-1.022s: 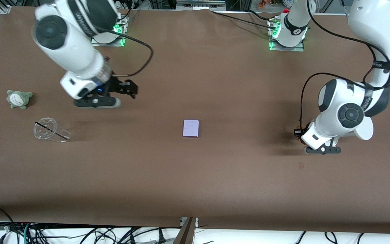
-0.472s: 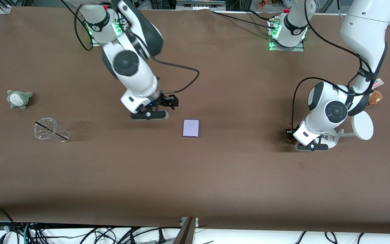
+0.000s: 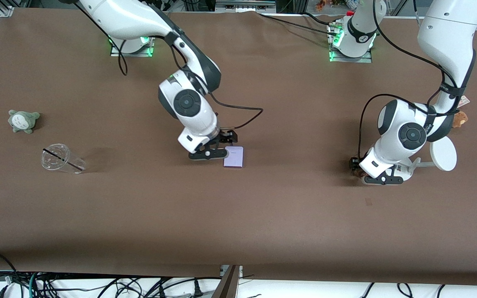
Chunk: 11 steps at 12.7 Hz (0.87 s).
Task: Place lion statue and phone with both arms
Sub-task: 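Set the lion beside the lamp base while the right gripper grasps the phone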
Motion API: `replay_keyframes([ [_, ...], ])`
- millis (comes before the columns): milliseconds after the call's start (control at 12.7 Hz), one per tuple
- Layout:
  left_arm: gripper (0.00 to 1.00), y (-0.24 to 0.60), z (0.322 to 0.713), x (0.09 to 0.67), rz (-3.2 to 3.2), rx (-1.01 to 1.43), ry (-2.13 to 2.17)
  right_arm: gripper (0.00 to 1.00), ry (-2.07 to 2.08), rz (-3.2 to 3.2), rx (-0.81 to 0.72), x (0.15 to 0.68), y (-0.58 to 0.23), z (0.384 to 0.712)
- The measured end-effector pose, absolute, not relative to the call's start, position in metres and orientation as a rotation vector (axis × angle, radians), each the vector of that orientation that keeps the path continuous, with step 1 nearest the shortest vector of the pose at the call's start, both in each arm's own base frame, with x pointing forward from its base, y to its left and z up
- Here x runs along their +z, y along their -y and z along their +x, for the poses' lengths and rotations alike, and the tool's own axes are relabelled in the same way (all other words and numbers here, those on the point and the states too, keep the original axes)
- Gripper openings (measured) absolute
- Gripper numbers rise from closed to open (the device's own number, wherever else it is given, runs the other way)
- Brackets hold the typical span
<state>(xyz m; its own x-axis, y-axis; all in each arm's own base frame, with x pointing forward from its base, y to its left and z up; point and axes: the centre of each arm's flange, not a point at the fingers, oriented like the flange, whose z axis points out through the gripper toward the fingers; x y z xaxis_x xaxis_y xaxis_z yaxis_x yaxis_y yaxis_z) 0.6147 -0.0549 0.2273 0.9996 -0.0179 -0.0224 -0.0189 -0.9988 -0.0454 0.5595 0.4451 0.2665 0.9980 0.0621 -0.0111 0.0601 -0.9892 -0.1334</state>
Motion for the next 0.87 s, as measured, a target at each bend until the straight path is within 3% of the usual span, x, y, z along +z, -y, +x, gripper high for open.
replay_keyframes([
  [157, 0.99, 0.061, 0.617, 0.266, -3.071, 0.061, -0.04, 1.0, 0.115, -3.005, -0.005, 0.245, -0.458, 0.56],
  [629, 1.0, 0.084, 0.605, 0.46, -2.977, 0.224, -0.013, 1.0, 0.11, -2.993, -0.089, 0.196, -0.462, 0.566],
  [865, 1.0, 0.078, 0.6, 0.528, -3.0, 0.289, -0.003, 1.0, 0.114, -2.982, -0.126, 0.18, -0.464, 0.566],
])
